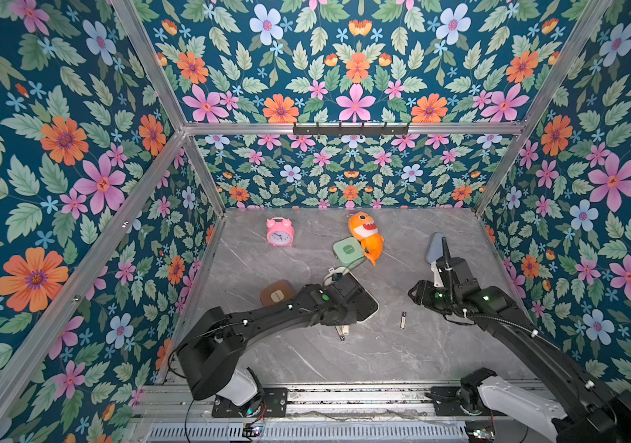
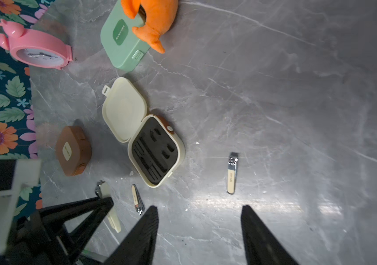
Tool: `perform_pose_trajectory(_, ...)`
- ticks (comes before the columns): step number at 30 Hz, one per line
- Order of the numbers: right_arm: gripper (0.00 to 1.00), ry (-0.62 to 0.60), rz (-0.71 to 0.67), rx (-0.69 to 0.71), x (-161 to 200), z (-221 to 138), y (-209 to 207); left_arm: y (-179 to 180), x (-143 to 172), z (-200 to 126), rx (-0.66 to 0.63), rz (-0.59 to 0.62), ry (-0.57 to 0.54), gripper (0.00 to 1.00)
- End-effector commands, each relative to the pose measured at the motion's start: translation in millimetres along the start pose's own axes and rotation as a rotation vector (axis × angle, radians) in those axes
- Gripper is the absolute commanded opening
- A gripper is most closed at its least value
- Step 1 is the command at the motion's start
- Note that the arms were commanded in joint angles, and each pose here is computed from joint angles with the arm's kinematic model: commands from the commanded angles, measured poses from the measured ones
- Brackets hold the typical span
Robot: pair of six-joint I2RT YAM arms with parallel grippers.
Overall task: Organize nail clipper sets
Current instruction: Place the nail clipper at the center of the board.
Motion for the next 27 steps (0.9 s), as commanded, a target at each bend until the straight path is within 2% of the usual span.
perform_pose_trajectory(1, 0.57, -0.009, 0.073, 0.110, 16.5, -10.0, -26.7, -23.8, 2.4, 12.5, 0.016, 0.011, -0.031, 0.06)
perform_pose_trajectory(4, 0.53, -0.012, 0.137, 0.068, 29.6, -13.6, -38.1, -46.4, 14.4, 28.5, 0.028, 0.050, 0.006, 0.06)
perform_pose_trajectory(7, 0.46, 0.022, 0.132, 0.088, 35.3, -13.8, -42.9, -63.6, 28.7, 42.4, 0.039, 0.076, 0.041, 0.06)
perform_pose_trajectory(12, 0.43, 0.092, 0.107, 0.094, 40.6, -5.9, -43.9, -77.3, 42.7, 57.1, 0.059, 0.086, 0.067, 0.09)
perform_pose_trajectory(13, 0.43, 0.098, 0.097, 0.090, 41.3, -5.7, -44.0, -77.1, 42.7, 57.8, 0.057, 0.083, 0.065, 0.12)
perform_pose_trajectory(16, 0.47, 0.102, 0.069, 0.057, 43.7, -7.8, -43.6, -78.6, 39.4, 53.0, 0.073, 0.074, 0.034, 0.40)
perform_pose_trajectory(17, 0.49, 0.103, 0.060, 0.037, 44.7, -9.2, -43.2, -79.7, 37.7, 49.7, 0.083, 0.073, 0.022, 0.46)
perform_pose_trajectory(19, 0.53, 0.088, 0.052, 0.009, 46.7, -12.5, -43.8, -79.3, 32.4, 42.2, 0.086, 0.066, -0.011, 0.48)
perform_pose_trajectory(24, 0.55, 0.050, 0.047, -0.029, 50.8, -21.1, -47.7, -68.1, 11.4, 9.8, 0.087, 0.050, -0.141, 0.55)
perform_pose_trajectory(27, 0.56, 0.078, 0.043, -0.037, 51.5, -17.3, -45.6, -52.2, -8.6, -9.8, 0.092, 0.021, -0.221, 0.57)
Point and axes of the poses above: each gripper's point midway between its finger pads, its own z axis out along the fingers, its own y axis along the line the jaws close on, x = y × z, the point moved 9 cm from there along -z, back along the fingers, and after that the axes turned 7 degrees about z, right-handed, at the moved point
